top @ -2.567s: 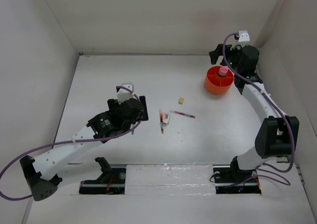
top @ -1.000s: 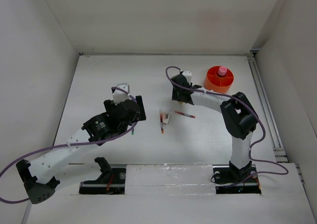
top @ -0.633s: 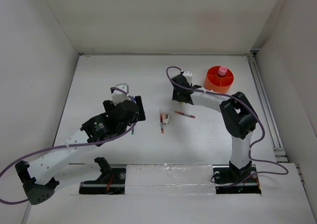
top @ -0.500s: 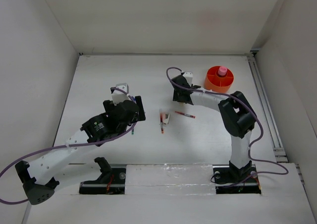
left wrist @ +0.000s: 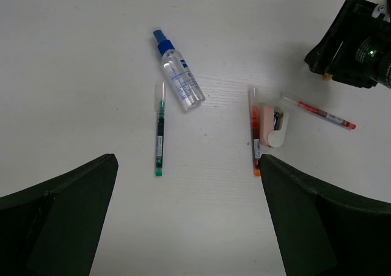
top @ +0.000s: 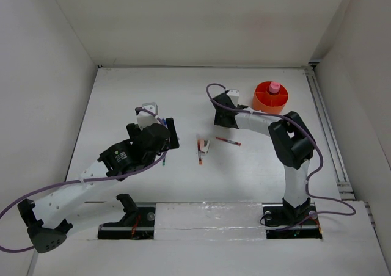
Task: Sort the stationery into containers
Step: Pick up the stationery from the center of the board.
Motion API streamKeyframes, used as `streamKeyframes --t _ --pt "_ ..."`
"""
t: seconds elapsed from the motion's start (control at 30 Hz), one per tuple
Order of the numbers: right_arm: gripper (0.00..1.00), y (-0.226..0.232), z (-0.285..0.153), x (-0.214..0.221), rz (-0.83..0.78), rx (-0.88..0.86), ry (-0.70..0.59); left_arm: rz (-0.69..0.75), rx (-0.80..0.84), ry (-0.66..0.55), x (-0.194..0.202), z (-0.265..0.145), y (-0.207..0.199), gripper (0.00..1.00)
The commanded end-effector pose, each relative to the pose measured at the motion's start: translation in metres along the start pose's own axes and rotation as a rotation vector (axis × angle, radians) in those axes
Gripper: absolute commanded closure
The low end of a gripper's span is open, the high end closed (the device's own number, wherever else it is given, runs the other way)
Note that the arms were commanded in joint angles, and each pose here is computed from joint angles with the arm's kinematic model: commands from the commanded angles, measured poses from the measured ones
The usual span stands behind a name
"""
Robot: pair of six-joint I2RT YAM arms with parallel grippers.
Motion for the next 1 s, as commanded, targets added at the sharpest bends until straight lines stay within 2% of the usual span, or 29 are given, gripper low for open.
streamKeyframes --t 0.0,0.3,0.4,0.47,0.73,0.87,0.97 --pt "0.43 -0.002 0.004 0.002 0.011 0.009 0.004 -0.017 0.0 -0.019 -0.003 -0.002 0.002 0.0" --pt "0.46 -0.013 0.002 -0.001 0.004 0.037 -0.006 -0.011 -0.003 -0.013 -0.002 0.0 0.001 0.0" --pt "0.49 -0.023 0.004 -0.001 -0.009 0.065 -0.005 -0.011 -0.003 -0.013 -0.002 0.0 0.001 0.0" --pt "0.54 -0.023 0.004 -0.001 -0.018 0.065 -0.005 -0.011 -0.003 -0.013 -0.002 0.0 0.001 0.0" --pt "0.59 -0.032 0.004 -0.002 -0.034 0.084 -0.007 -0.011 -0.003 -0.013 -0.002 0.0 0.001 0.0" --pt "0.71 -0.034 0.003 -0.002 -0.044 0.084 -0.006 -0.011 -0.003 -0.013 -0.002 0.0 0.001 0.0" --pt "0.75 -0.037 0.002 -0.004 -0.045 0.079 -0.005 -0.011 -0.003 -0.013 -0.002 0.0 0.001 0.0"
Point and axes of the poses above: each gripper's point midway between its finger pads, its own z axis out along the fingers, its own y axis along the line the jaws close on, x = y × z, the point moved 2 cm from there along -z, back along the fingers, and after that the axes turned 13 degrees about z, right-handed, at the moved point
